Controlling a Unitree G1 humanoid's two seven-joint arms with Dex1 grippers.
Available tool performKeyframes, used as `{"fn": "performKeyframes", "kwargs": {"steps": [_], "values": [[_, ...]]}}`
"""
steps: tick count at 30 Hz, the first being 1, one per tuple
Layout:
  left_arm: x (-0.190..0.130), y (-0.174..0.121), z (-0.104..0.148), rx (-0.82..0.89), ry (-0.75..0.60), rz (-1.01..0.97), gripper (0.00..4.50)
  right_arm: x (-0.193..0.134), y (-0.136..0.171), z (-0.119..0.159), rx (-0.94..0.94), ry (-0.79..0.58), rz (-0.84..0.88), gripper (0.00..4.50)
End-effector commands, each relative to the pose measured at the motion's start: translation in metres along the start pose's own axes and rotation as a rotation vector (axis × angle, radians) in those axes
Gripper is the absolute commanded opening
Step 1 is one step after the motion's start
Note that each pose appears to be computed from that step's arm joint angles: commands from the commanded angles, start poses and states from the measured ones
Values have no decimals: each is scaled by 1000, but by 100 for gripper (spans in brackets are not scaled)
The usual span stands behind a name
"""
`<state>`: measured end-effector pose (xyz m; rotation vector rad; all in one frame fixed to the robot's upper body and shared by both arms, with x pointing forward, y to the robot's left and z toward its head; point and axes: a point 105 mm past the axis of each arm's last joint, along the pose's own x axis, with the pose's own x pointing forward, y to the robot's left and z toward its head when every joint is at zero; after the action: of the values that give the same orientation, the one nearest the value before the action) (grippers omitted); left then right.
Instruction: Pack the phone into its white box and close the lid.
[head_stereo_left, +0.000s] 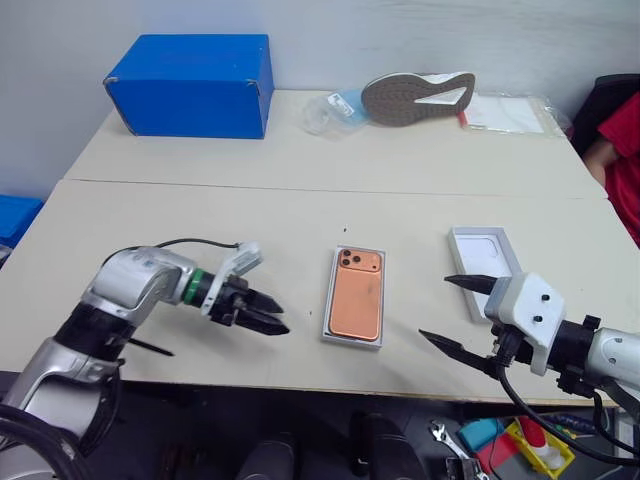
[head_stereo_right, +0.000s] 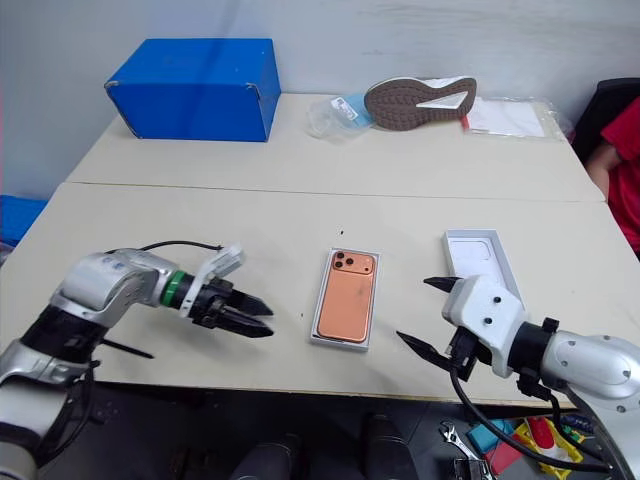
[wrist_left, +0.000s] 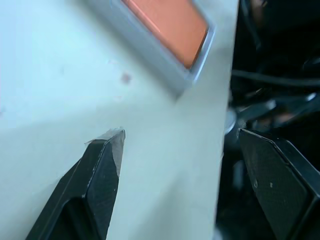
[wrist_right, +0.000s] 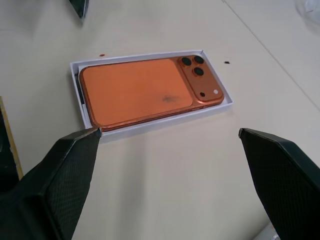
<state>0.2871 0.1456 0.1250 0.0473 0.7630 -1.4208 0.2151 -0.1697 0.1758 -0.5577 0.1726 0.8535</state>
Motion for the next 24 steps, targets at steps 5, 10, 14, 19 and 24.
{"fn": "performKeyframes", "kwargs": {"steps": [5,10,14,19,24], "values": [[-45,-1,73,391,-218,18,378,-37,-8,-5,13,40,-20,450],[-47,-23,109,514,-219,-101,446,-70,-17,-22,41,135,-20,450],[-35,-48,121,622,-201,-188,446,-86,-22,-34,46,196,-11,450],[-23,-67,121,699,-192,-244,446,-87,-34,-42,66,213,-35,450],[-17,-69,122,726,-211,-234,446,-64,-47,-41,221,201,-160,450]]}}
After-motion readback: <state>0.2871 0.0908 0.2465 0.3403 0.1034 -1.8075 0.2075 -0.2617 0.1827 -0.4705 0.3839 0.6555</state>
